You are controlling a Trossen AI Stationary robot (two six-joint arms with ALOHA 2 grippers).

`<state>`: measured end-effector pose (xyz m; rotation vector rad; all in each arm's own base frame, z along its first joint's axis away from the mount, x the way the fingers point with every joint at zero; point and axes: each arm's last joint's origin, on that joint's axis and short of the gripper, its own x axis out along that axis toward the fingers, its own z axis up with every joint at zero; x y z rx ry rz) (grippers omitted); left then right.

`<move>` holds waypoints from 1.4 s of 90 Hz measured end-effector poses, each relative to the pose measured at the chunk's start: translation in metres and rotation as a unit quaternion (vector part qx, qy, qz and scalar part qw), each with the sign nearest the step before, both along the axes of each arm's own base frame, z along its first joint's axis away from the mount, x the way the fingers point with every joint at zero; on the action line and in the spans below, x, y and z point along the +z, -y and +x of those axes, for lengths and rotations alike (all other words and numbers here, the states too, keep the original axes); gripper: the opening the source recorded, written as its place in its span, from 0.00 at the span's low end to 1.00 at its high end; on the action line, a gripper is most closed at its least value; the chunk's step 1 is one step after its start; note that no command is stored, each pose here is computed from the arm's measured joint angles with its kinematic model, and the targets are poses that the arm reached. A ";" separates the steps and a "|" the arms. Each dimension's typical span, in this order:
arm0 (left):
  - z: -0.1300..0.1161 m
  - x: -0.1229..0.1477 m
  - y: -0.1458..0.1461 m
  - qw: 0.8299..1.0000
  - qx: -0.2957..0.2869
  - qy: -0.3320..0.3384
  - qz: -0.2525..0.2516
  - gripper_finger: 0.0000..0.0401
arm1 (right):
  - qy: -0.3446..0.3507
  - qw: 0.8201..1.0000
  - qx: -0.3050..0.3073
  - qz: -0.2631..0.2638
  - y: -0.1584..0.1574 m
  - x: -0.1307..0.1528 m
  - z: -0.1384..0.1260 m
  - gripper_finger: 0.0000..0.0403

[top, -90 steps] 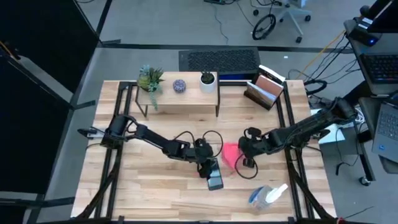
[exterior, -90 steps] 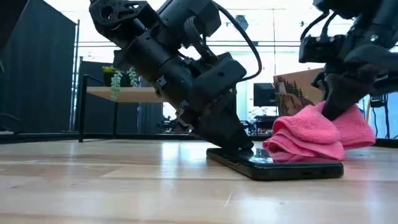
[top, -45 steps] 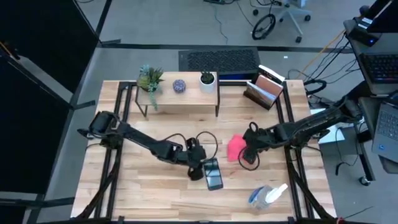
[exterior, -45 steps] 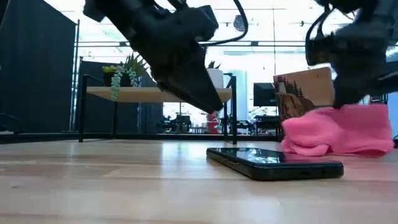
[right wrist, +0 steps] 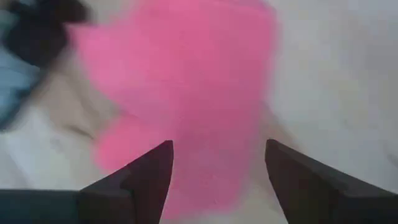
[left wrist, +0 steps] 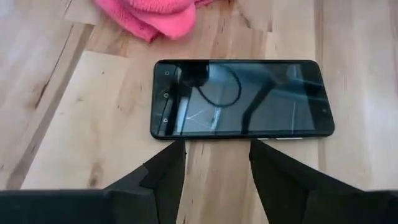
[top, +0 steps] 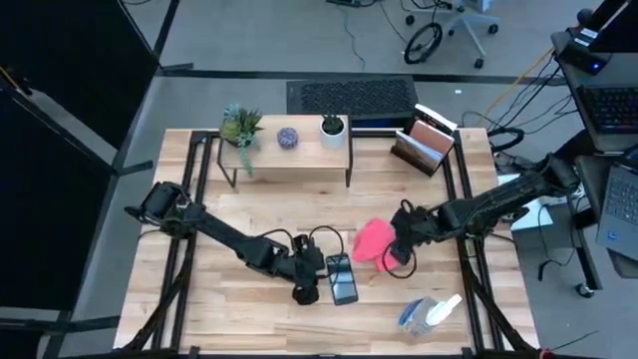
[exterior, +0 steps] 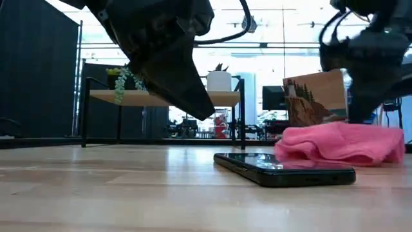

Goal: Apply microfiber cloth
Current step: Wipe the front of the cellphone using the pink microfiber cloth

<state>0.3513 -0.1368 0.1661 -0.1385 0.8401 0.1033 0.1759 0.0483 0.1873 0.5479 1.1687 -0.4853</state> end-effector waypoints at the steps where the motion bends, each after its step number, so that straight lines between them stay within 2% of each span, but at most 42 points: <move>1: 0.000 0.000 0.000 1.000 0.001 0.000 -0.001 0.41 | -0.002 1.000 -0.002 0.000 0.001 0.001 -0.002 0.59; 8: 0.000 0.000 -0.001 1.000 0.010 0.002 -0.008 0.41 | 0.013 1.000 -0.011 0.008 0.003 0.009 -0.009 0.59; 20: 0.002 0.002 0.000 1.000 0.010 0.013 -0.013 0.41 | 0.084 0.996 -0.004 0.007 -0.001 0.020 -0.007 0.59; 33: 0.006 0.005 -0.002 0.999 0.016 0.034 -0.016 0.41 | 0.136 0.989 0.028 -0.049 -0.007 0.018 0.010 0.59; 51: 0.018 -0.013 -0.019 0.998 0.049 0.027 0.000 0.41 | 0.095 0.985 0.076 -0.121 -0.013 -0.012 0.034 0.59; 68: 0.025 -0.033 -0.034 0.997 0.071 0.005 0.004 0.41 | 0.050 0.986 0.085 -0.134 -0.016 -0.035 0.043 0.59; 94: 0.032 -0.053 -0.043 0.997 0.076 -0.013 -0.002 0.41 | 0.033 0.983 0.104 -0.148 -0.018 -0.059 0.057 0.58; 117: 0.032 -0.056 -0.044 0.998 0.055 -0.021 0.012 0.41 | 0.010 0.982 0.104 -0.157 -0.018 -0.072 0.061 0.58; 126: 0.031 -0.048 -0.043 0.999 0.049 -0.018 0.009 0.41 | 0.010 0.982 0.104 -0.156 -0.018 -0.073 0.061 0.58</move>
